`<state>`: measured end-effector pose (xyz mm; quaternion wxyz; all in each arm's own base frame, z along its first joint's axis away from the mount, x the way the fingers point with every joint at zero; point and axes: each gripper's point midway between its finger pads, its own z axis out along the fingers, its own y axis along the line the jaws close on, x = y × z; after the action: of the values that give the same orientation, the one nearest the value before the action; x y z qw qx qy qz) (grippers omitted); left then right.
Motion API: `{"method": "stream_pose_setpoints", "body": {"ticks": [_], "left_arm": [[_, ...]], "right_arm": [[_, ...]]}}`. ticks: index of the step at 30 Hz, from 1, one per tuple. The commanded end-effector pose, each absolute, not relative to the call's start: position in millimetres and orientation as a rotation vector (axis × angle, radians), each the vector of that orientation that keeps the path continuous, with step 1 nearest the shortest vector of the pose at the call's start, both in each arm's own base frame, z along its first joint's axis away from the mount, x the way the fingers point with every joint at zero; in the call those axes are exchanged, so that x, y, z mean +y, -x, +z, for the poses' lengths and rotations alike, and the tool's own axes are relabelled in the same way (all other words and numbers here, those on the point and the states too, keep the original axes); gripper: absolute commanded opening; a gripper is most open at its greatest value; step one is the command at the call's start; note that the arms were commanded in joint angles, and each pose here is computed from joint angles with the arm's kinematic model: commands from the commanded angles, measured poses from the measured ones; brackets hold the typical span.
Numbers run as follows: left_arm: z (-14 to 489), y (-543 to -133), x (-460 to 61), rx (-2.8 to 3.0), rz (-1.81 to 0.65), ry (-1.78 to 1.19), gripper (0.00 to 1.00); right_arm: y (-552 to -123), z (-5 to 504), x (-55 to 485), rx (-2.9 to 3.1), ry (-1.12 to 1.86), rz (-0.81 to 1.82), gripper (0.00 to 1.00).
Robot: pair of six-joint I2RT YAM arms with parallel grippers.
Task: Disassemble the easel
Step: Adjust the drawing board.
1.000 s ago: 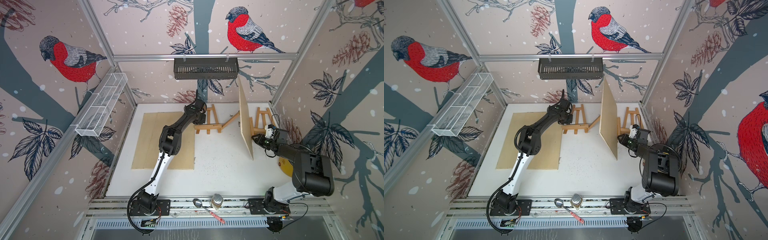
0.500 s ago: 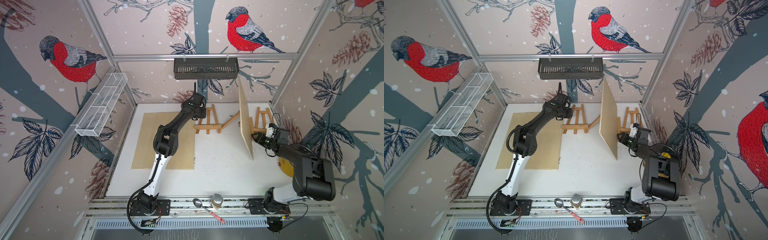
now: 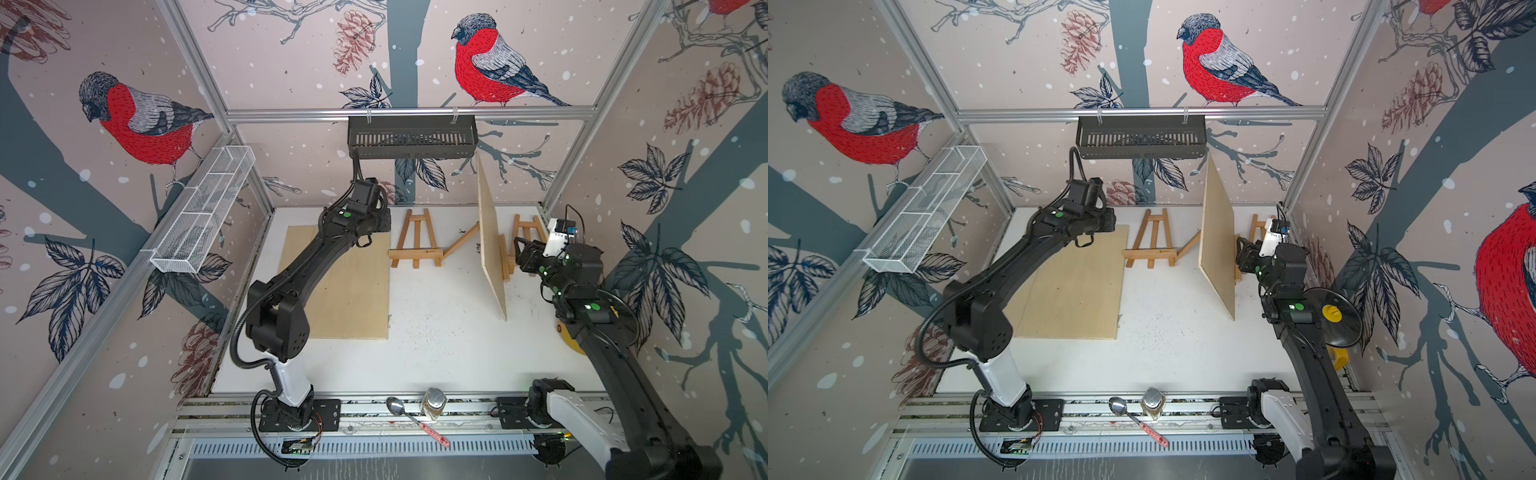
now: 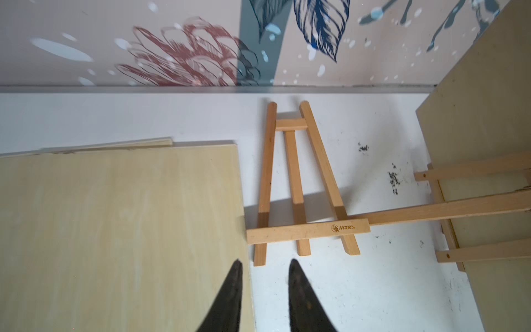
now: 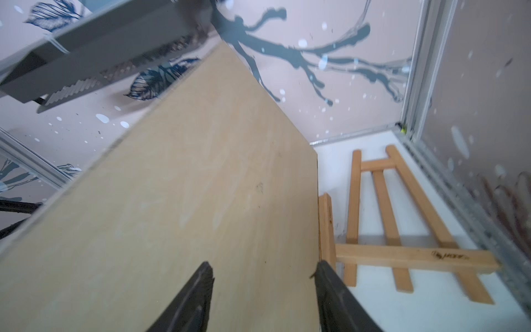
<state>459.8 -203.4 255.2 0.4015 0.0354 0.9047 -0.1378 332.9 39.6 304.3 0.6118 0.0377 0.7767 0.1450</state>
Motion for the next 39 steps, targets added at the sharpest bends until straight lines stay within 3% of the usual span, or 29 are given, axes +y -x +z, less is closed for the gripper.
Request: {"method": "stream_pose_setpoints", "body": {"ticks": [1,7,10,13,19,23,27,29,30,34,39], "left_arm": [[269.7,-443.7,-163.0,2.220,-0.229,0.016,0.28],[265.9,-384.0,-102.4,2.190,-0.157,0.113,0.25],[270.8,-355.8,-79.9,2.108,-0.164,0.144,0.30],[275.5,-333.2,-59.3,2.074,-0.178,0.191,0.34],[281.6,-312.9,-45.7,2.076,-0.204,0.235,0.33],[268.1,-305.6,-44.3,2.082,-0.231,0.251,0.33],[261.5,-303.0,-36.8,2.068,-0.251,0.293,0.50],[255.4,-307.4,-33.5,2.087,-0.291,0.313,0.47],[252.0,-310.5,-32.0,2.096,-0.312,0.327,0.44],[233.9,-329.4,-23.9,2.108,-0.390,0.389,0.39],[226.1,-348.8,-4.3,2.085,-0.362,0.447,0.27]], "right_arm": [[-305.0,339.4,38.9,1.708,-0.048,0.219,0.58],[-236.4,418.9,80.1,1.461,0.132,0.348,0.56],[-209.5,445.8,93.8,1.362,0.201,0.432,0.54],[-199.8,454.6,109.1,1.340,0.266,0.506,0.53],[-198.0,452.3,167.4,1.340,0.441,0.705,0.51],[-194.2,432.6,244.5,1.412,0.629,0.643,0.52],[-168.1,401.9,330.0,1.486,0.883,0.566,0.57],[-160.9,386.6,360.4,1.533,0.955,0.669,0.55],[-158.3,376.4,371.1,1.550,0.985,0.698,0.53],[-178.5,314.3,402.1,1.739,1.018,0.670,0.28],[-219.4,234.8,411.0,1.992,1.033,0.588,0.19]]}}
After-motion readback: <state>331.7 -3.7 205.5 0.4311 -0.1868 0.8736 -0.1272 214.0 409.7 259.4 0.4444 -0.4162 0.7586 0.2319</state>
